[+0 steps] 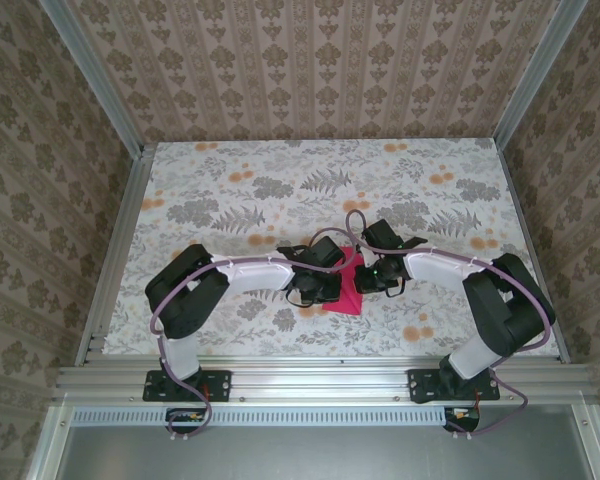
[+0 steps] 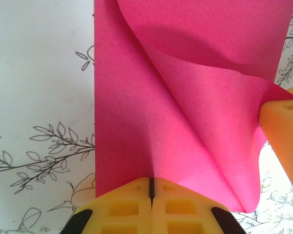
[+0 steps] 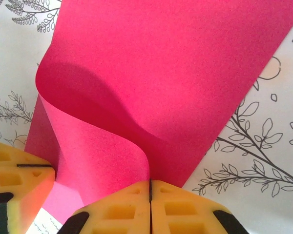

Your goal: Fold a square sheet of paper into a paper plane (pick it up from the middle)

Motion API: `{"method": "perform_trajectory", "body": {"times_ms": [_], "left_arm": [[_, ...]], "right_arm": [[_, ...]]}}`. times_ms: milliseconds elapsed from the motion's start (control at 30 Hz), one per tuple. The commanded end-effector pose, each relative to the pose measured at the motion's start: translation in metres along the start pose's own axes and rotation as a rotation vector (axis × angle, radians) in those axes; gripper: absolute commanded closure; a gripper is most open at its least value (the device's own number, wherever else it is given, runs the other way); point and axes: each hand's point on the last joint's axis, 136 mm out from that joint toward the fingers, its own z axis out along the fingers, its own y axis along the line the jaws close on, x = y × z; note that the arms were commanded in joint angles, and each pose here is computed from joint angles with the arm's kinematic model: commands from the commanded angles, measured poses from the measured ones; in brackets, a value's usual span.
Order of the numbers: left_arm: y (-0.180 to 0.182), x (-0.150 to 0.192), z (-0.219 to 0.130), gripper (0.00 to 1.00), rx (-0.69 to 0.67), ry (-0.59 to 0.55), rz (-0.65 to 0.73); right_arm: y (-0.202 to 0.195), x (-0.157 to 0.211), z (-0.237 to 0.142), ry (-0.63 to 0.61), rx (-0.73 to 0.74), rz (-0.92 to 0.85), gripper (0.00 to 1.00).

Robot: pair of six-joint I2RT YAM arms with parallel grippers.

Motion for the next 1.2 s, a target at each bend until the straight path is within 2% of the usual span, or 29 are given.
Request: {"method": "perform_trajectory", "body": {"times_ms": [0,367,700,933,1167], "left_arm": [[0.005,0.006,0.004,1.00,-0.040,0.023,0.020],[0.002,0.002,-0.003,1.00,-0.035,0.005,0.024],[-0.014,-0.012,-0.032,0.98,0.022,-0.077,0.027],[-0.029,-0.032,-0.044,0.96,0.169,-0.150,-0.049],[-0.039,-0.047,-0.031,0.92,0.300,-0.165,-0.124]], "right_arm": [[-0.005,-0.001,0.001,0.020,0.028,-0.003,0.92],[-0.008,0.002,0.005,0.040,0.040,0.015,0.92],[-0.011,0.010,0.011,0.073,0.046,0.036,0.92],[-0.011,0.010,0.011,0.073,0.045,0.035,0.92],[-0.011,0.009,0.011,0.074,0.045,0.034,0.92]]}}
